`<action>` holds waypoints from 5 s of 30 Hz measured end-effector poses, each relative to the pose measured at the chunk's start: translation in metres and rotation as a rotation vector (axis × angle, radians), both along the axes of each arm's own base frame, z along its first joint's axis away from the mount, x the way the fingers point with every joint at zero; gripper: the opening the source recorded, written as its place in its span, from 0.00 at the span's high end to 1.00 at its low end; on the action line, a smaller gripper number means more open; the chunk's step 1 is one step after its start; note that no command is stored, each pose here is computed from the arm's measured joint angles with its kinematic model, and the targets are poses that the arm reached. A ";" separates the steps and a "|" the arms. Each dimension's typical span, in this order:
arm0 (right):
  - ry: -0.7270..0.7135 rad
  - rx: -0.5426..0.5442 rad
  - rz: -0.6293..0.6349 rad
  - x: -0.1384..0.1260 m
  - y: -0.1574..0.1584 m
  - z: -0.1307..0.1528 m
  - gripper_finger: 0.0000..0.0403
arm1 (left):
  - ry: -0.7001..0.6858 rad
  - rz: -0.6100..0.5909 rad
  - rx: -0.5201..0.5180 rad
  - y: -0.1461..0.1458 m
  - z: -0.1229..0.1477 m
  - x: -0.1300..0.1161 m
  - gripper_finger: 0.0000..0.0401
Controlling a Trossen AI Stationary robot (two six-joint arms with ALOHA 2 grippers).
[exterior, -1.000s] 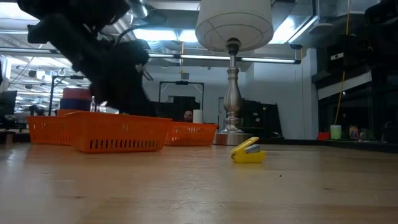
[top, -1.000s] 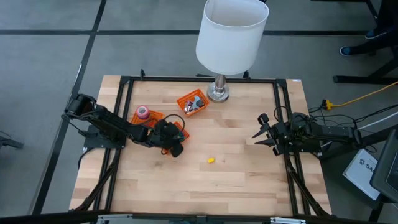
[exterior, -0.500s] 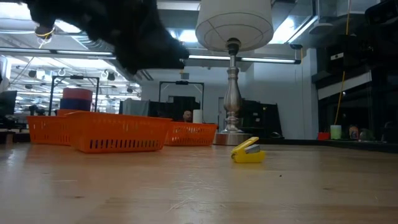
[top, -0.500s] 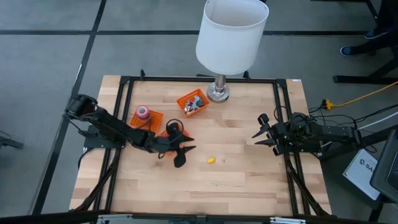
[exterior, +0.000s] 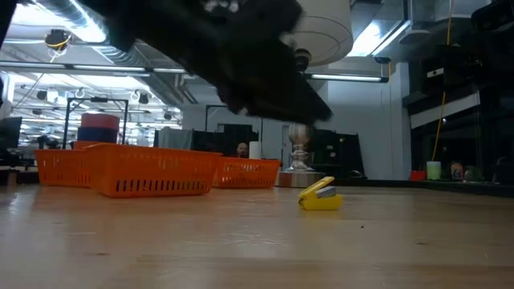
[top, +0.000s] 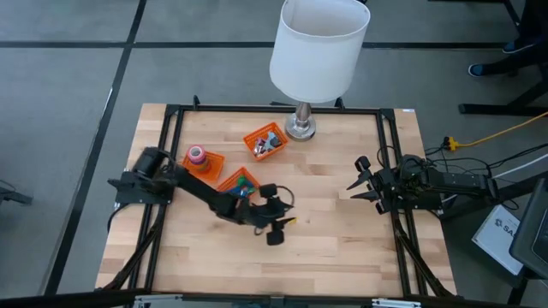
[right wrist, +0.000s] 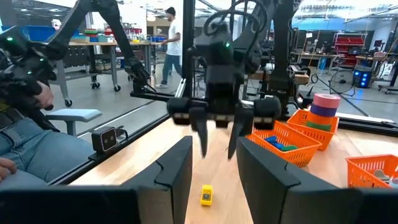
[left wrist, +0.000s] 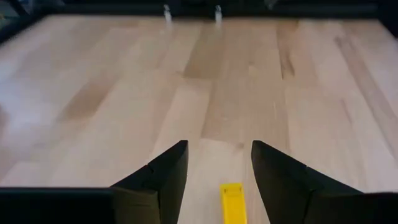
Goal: Pick and place Stapler, Stapler remover, tape
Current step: Put the yellow stapler into the bottom orange bin, then return to Home Position
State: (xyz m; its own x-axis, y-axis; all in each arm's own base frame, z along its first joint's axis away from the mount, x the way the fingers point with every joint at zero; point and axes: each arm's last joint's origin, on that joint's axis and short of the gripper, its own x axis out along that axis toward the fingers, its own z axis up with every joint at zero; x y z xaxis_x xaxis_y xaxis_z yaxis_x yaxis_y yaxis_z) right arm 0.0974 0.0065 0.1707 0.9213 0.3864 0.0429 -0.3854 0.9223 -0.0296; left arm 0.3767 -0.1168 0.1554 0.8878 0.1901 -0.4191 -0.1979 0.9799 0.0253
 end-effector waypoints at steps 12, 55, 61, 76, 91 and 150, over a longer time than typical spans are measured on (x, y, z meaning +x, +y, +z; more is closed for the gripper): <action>0.000 0.000 0.000 0.000 0.000 0.000 0.68 | 0.142 0.008 -0.050 0.006 -0.018 0.024 0.42; 0.001 0.000 0.000 0.000 0.000 0.000 0.68 | 0.258 0.082 -0.228 0.017 -0.046 0.023 0.84; -0.001 0.000 0.000 0.000 0.000 0.000 0.68 | 0.299 0.160 -0.177 0.032 -0.016 0.011 0.84; 0.000 0.000 0.000 0.000 0.000 0.000 0.68 | 0.209 0.277 -0.065 0.053 0.056 -0.063 0.84; 0.000 0.000 0.000 0.000 0.000 0.000 0.68 | 0.078 0.438 -0.242 0.061 0.005 -0.150 0.83; 0.001 0.000 0.000 0.000 0.000 0.000 0.68 | -0.078 -0.087 0.048 0.054 0.003 -0.150 0.58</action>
State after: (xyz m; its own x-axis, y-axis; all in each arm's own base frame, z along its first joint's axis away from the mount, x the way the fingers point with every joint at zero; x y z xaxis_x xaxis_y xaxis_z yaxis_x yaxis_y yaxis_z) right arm 0.0974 0.0064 0.1705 0.9215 0.3862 0.0423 -0.3852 0.9224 -0.0295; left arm 0.2264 -0.0627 0.1587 0.9312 0.1294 -0.3407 -0.1157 0.9915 0.0602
